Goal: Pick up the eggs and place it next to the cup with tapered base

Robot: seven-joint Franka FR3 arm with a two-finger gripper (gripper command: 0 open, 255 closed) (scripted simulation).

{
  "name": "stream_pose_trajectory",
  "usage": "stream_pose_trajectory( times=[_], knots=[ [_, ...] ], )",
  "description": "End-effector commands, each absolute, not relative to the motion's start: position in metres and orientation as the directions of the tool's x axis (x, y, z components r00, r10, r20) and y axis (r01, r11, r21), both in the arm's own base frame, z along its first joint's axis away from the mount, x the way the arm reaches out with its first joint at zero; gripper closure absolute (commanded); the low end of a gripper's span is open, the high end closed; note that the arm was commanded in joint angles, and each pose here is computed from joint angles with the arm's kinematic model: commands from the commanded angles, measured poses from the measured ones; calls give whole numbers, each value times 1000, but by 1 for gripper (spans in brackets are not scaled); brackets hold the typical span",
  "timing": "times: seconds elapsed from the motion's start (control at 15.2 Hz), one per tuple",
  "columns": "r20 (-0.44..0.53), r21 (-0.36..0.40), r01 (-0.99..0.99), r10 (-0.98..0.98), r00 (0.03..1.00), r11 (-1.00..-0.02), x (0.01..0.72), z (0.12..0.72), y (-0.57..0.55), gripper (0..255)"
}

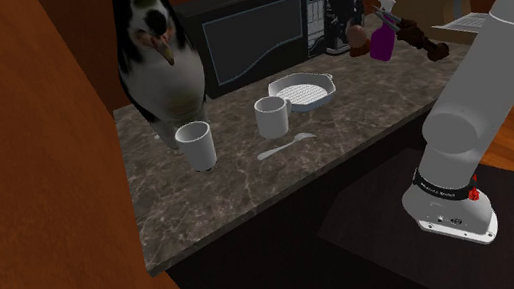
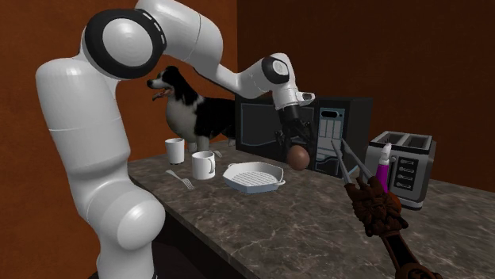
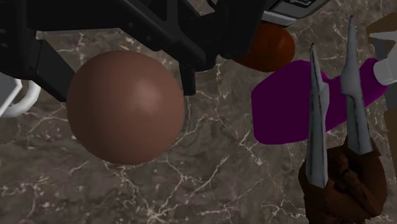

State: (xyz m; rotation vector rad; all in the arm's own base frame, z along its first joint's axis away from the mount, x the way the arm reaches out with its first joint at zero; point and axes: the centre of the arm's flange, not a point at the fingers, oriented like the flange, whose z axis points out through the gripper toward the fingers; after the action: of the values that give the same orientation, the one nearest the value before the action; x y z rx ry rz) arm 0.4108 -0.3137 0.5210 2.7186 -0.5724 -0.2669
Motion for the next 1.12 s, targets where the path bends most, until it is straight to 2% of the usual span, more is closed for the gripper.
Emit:
stream_pose_trajectory(
  times=[0.0,0.59,1.06],
  knots=[
    [-110,373,-355,-420,901,-858,410,531,-313,255],
    [-110,373,-355,-420,901,-858,410,576,-313,255],
    [-110,373,-355,-420,901,-858,439,576,-225,255]
  ],
)
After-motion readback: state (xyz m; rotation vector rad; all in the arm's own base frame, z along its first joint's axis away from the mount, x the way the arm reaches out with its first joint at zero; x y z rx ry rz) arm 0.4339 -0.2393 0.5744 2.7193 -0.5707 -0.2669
